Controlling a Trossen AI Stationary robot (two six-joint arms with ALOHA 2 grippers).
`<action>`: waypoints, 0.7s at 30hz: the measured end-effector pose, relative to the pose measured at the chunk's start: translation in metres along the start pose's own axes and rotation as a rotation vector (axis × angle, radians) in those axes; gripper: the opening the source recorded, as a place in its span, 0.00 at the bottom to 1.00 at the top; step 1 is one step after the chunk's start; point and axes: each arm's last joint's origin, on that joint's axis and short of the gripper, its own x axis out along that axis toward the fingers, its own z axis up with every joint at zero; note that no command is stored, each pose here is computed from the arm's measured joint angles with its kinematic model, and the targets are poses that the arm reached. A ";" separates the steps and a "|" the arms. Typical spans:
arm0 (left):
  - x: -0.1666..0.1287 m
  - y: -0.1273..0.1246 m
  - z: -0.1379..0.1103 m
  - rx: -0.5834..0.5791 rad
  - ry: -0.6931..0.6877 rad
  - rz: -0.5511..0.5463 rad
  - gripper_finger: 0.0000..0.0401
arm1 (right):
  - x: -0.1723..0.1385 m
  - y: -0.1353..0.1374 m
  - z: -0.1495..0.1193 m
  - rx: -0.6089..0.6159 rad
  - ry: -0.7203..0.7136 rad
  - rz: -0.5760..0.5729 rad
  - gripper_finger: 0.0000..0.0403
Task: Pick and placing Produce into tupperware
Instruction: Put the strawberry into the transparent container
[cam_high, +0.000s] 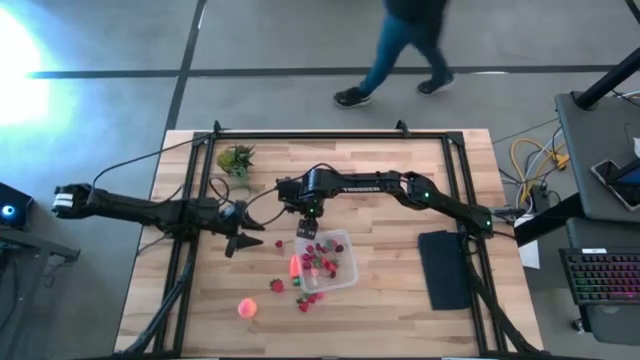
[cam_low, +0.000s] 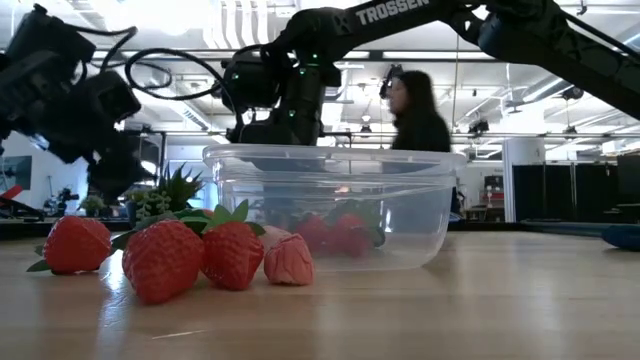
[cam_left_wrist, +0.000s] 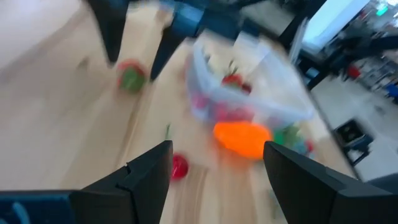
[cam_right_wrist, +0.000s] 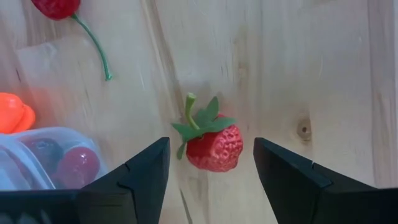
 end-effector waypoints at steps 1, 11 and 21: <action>-0.001 0.001 -0.002 -0.005 0.022 0.014 0.59 | 0.000 0.000 0.000 -0.002 -0.004 0.000 0.56; -0.008 0.001 -0.004 -0.006 0.015 0.033 0.59 | 0.002 -0.001 0.002 -0.016 -0.021 0.002 0.56; -0.011 0.000 -0.002 -0.007 -0.007 0.031 0.59 | 0.012 -0.004 -0.003 -0.017 0.008 -0.002 0.54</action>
